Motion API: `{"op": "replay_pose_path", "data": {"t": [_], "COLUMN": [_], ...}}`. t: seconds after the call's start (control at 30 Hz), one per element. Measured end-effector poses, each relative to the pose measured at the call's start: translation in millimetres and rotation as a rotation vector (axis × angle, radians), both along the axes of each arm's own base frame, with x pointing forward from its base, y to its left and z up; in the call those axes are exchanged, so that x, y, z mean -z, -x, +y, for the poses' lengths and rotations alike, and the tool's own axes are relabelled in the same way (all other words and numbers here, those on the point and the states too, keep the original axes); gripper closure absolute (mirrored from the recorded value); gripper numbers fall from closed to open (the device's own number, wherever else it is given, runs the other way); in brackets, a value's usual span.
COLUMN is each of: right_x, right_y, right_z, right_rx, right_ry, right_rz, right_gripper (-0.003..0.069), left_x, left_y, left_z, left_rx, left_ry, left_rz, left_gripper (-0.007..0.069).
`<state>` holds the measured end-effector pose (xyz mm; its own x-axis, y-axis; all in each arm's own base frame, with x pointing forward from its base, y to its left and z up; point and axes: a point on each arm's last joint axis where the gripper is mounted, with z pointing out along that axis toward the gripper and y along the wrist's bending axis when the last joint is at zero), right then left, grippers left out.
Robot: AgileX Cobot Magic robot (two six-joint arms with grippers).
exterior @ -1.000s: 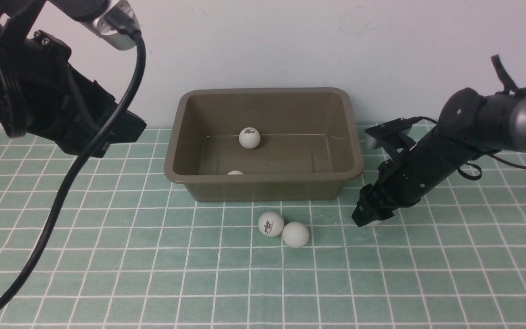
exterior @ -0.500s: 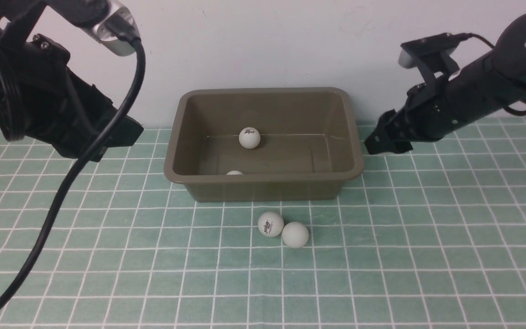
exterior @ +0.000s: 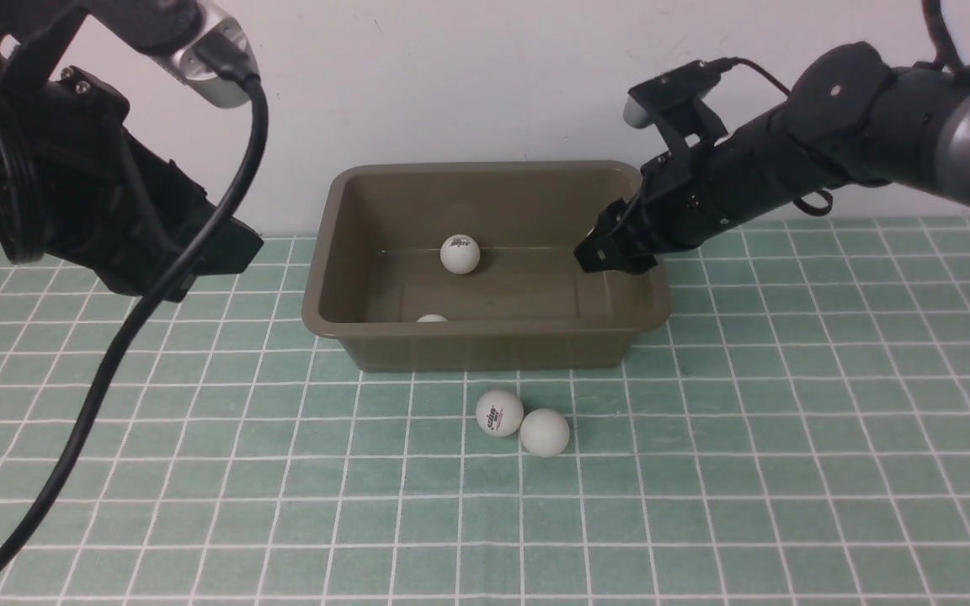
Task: Put the table tennis balls in the box on the green coffee tablecloth.
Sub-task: 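Release the ping pong ball into the bin and lift the gripper away, then reach for and grasp a ping pong ball on the table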
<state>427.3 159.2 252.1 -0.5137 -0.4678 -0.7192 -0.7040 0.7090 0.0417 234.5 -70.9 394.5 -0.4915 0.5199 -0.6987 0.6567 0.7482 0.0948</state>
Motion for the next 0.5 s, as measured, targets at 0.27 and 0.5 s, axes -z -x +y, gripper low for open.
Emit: {"op": "replay_pose_path", "data": {"t": [0.27, 0.5], "right_x": [-82.3, -165.7], "right_y": [27.3, 88.8], "right_z": [-26.6, -60.8], "right_rx": [0.029, 0.051], "right_ry": [0.012, 0.037], "right_rz": [-0.182, -0.303], "right_gripper": [0.0193, 0.0193], "left_x": [0.0, 0.0], "left_y": [0.0, 0.0], "left_z": [0.0, 0.0], "left_rx": [0.0, 0.0], "left_ry": [0.0, 0.0], "left_rz": [0.0, 0.0], "left_gripper": [0.0262, 0.0262]}}
